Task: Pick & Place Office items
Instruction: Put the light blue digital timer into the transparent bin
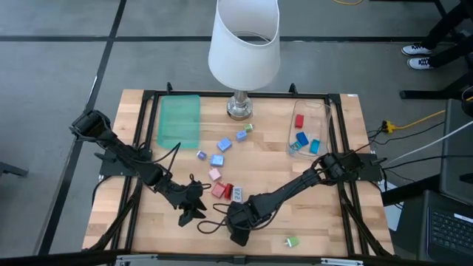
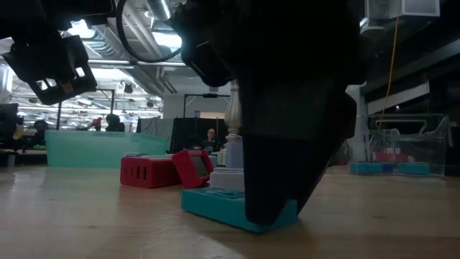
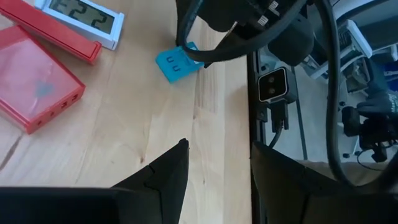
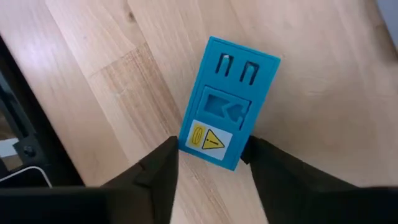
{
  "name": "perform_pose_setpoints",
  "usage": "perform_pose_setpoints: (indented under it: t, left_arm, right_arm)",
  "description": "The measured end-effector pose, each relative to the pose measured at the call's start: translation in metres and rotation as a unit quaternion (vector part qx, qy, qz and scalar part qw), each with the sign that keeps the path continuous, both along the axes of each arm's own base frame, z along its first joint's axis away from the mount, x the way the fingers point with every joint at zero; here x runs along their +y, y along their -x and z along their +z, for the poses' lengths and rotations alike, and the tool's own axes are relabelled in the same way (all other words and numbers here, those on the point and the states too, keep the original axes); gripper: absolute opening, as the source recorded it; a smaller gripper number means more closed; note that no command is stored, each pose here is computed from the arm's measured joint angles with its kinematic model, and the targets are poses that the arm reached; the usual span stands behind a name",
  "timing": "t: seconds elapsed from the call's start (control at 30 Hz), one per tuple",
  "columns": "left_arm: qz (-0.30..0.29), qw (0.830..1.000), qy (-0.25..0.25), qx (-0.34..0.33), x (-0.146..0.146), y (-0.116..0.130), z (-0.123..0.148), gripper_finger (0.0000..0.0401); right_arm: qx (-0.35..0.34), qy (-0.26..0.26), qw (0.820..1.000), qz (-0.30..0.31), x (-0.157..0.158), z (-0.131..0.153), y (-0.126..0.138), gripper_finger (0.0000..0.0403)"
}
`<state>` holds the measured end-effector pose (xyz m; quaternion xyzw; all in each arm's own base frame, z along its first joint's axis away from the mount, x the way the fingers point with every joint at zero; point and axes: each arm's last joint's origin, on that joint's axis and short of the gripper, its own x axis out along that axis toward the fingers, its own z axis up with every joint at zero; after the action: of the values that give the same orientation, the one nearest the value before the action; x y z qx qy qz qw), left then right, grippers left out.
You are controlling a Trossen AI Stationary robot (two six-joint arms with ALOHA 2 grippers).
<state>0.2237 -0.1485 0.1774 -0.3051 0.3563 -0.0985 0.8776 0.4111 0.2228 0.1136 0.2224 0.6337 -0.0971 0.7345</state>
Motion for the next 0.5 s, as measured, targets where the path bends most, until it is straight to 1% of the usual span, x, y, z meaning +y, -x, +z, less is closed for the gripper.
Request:
perform_pose_setpoints:
  t: [0.1, 0.13, 0.33, 0.5]
  left_arm:
    - [-0.002, 1.0, -0.003, -0.001, 0.0, 0.0, 0.0, 0.0168]
    - [-0.002, 1.0, -0.003, -0.001, 0.0, 0.0, 0.0, 0.0168]
    - [-0.001, 1.0, -0.005, -0.003, 0.0, 0.0, 0.0, 0.0168]
    - [0.015, 1.0, -0.013, -0.014, 0.001, -0.001, 0.001, 0.0168]
  right_arm:
    - [-0.005, 0.003, 1.0, -0.001, 0.0, 0.001, -0.001, 0.0135]
    - [-0.005, 0.003, 1.0, -0.003, -0.001, 0.001, -0.001, 0.0127]
    - [0.003, -0.016, 1.0, -0.009, -0.006, 0.004, -0.005, 0.0127]
    - [0.0, -0.016, 1.0, -0.008, -0.007, 0.012, -0.005, 0.0127]
